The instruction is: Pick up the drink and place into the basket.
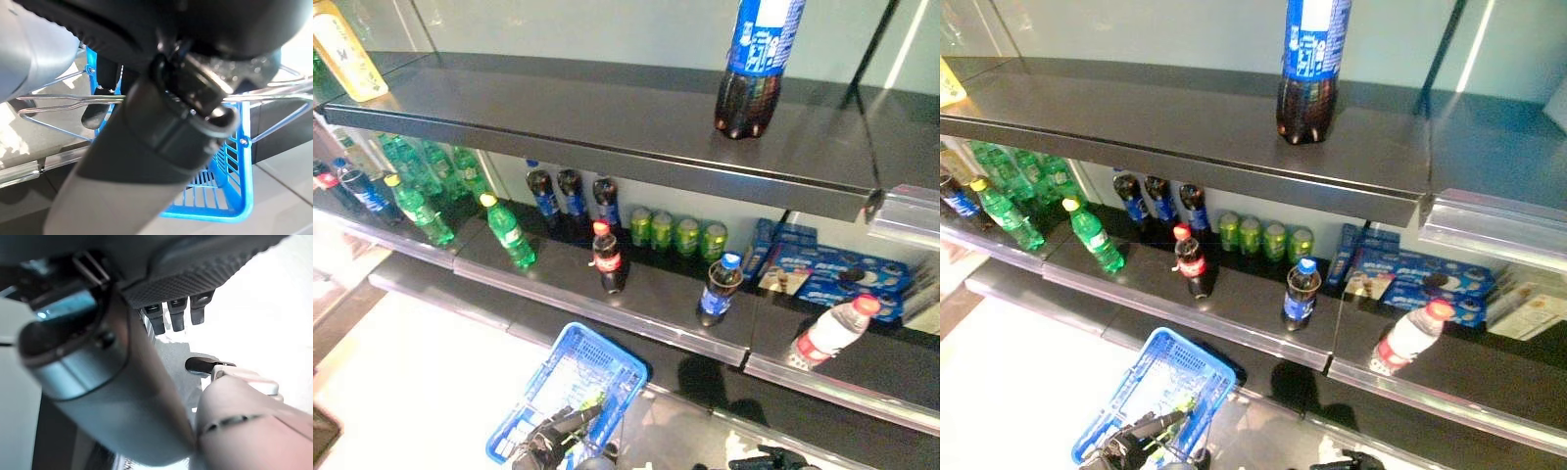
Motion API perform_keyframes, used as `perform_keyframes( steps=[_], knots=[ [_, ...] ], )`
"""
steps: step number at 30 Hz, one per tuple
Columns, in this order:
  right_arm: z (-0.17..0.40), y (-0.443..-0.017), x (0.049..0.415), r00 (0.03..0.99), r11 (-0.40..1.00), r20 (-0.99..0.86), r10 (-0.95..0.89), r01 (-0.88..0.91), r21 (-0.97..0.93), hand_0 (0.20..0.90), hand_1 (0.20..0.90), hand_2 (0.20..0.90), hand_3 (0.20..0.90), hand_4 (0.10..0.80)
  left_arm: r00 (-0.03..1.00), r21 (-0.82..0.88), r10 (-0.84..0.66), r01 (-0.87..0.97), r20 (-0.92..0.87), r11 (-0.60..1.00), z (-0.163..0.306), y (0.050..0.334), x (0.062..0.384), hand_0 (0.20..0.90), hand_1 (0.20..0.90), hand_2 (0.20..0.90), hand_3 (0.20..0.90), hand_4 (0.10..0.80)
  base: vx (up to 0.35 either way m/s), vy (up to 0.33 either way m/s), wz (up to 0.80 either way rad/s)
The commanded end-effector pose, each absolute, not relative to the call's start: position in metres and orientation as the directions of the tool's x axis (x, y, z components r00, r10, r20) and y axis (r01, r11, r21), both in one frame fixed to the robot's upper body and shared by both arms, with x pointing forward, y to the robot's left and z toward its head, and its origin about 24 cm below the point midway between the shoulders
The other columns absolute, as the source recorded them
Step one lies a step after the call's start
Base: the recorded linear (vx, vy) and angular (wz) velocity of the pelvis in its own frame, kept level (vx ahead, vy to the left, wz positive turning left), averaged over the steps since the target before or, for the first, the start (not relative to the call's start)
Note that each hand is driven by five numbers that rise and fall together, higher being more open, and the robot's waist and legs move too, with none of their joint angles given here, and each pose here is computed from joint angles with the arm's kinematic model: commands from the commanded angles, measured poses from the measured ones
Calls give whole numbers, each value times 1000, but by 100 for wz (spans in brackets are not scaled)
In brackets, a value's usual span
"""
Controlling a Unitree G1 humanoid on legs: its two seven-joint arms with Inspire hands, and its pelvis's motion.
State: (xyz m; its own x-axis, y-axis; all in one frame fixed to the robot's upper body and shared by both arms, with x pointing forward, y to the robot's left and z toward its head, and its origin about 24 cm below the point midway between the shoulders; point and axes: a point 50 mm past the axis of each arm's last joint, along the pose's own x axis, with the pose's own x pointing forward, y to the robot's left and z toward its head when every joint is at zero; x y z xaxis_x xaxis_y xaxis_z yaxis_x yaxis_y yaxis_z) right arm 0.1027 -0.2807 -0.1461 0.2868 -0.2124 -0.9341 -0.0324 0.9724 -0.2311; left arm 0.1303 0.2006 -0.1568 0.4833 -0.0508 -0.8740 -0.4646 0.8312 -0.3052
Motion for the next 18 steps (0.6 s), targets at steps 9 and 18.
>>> perform_keyframes(
  steps=[9, 18],
  knots=[
    [-145, -288, 98, 293, 965, -920, -261, 88, -246, 900, 900, 900, 900, 800, 518, -251, -61, -305, -853, 918, -147, 226, 140, 300, 300, 300, 200, 100, -210, 200, 22],
    [-152, -267, 96, 295, 985, -941, -167, 4, -173, 900, 900, 900, 900, 800, 472, -171, 39, -394, -881, 903, -146, 260, 121, 300, 300, 300, 200, 100, -213, 147, -54]
  ],
)
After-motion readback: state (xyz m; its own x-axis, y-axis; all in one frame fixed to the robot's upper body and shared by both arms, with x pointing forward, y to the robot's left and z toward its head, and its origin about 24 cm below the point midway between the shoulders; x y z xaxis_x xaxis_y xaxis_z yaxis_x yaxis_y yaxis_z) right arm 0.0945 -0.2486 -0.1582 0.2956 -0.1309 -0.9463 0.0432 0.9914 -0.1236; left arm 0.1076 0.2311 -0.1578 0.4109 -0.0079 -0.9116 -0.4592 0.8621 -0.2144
